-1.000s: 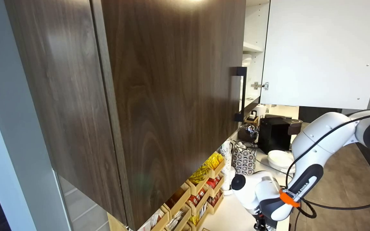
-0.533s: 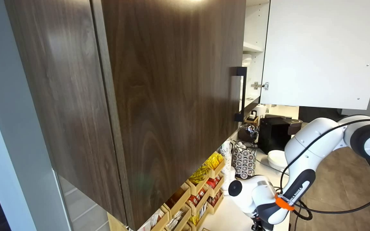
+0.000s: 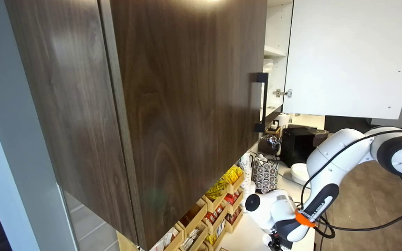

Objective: Pick up the paper cup on the right and put it on the paper cup on the left, flip the stacked paper cups over, pick up the stacked paper cups and put them the right way up on the bottom shelf of the open upper cabinet

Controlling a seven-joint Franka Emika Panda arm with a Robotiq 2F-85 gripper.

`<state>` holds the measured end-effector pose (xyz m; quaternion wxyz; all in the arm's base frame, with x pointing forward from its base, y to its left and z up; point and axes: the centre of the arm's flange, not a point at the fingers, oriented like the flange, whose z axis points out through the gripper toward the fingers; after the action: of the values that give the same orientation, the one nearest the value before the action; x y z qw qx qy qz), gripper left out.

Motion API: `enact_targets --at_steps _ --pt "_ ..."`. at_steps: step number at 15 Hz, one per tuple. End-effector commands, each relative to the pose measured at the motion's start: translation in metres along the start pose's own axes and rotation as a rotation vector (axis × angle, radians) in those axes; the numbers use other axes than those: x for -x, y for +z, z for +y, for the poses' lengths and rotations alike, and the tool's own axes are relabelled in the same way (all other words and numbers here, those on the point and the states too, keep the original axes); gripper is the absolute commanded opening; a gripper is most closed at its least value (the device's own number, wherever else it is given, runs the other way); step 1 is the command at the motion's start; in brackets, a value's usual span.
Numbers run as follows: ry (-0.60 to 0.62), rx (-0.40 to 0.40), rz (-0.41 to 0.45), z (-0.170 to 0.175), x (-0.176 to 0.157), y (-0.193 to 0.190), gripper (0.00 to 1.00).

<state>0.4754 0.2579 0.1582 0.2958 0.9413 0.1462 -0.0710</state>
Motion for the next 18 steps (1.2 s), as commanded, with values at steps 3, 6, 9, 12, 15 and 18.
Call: enact_targets --at_steps 3,6,9,12,15,18 --pt "0.019 -0.036 0.007 0.001 -0.001 0.002 1.0" --pt "0.079 -0.2 0.028 0.015 0.001 0.003 1.0" --pt "0.149 -0.356 0.005 0.035 0.005 0.012 1.0" --pt "0.143 -0.348 0.018 0.034 -0.01 0.014 1.0" --pt "0.149 -0.37 0.016 0.04 -0.007 0.017 1.0" --pt "0.3 -0.476 -0.036 0.073 -0.016 0.034 1.0"
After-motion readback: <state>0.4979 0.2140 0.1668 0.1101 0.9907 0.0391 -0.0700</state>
